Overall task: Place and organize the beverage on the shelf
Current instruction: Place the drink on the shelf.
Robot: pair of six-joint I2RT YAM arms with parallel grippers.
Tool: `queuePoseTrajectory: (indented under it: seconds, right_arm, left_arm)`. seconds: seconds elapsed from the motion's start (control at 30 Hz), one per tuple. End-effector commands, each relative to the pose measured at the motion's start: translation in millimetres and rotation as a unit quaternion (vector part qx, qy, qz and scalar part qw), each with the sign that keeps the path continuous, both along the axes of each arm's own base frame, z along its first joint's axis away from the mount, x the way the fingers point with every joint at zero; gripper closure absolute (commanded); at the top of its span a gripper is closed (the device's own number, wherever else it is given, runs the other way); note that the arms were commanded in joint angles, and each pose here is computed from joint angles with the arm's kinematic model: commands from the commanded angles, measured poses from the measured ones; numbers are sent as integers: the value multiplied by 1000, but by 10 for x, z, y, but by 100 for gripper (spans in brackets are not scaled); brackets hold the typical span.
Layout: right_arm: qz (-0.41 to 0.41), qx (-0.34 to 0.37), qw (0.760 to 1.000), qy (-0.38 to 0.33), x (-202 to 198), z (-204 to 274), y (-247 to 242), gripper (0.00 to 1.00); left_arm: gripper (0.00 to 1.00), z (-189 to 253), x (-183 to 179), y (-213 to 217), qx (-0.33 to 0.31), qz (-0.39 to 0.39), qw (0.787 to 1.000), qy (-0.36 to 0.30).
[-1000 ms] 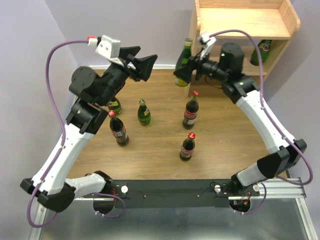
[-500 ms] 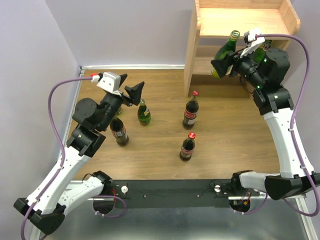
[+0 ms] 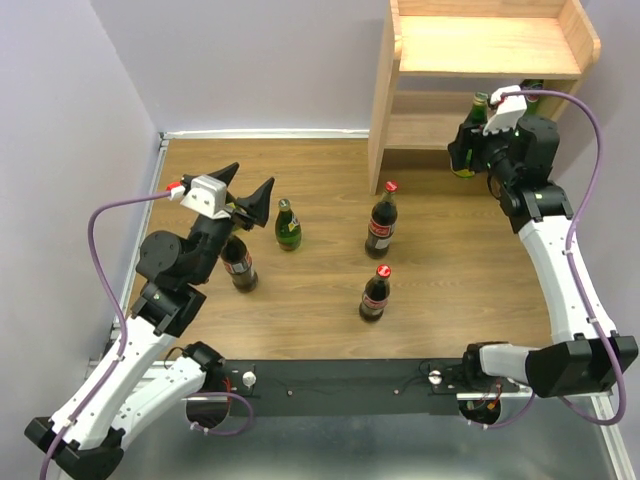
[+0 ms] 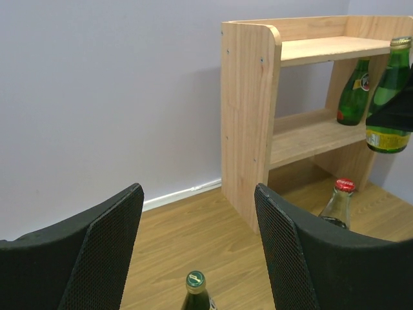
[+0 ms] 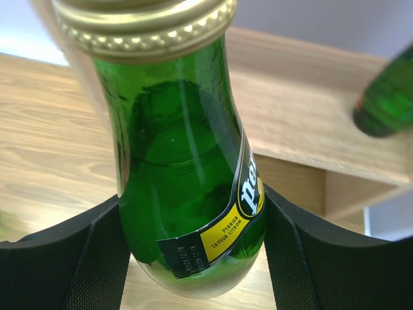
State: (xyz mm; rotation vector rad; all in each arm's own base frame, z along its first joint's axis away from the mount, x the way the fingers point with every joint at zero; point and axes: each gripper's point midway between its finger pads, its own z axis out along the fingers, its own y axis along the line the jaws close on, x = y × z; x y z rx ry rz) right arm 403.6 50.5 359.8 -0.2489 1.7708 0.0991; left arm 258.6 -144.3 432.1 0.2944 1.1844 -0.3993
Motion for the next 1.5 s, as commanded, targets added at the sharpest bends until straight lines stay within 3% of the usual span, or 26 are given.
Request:
queuePoseTrajectory:
  seconds: [0.0, 0.5, 1.47]
  right_arm:
    - [-57, 0, 989, -138, 187, 602, -259, 99]
    - [-97, 17, 975, -199, 648, 416, -506, 99]
    - [-126, 37, 971, -199, 1229, 281, -881, 99]
  left_arm:
    - [23, 31, -20, 97, -8, 19, 1000, -18]
    - [23, -21, -8, 89, -6, 19, 1000, -20]
    - [23, -94, 91, 71, 3, 30, 1000, -6]
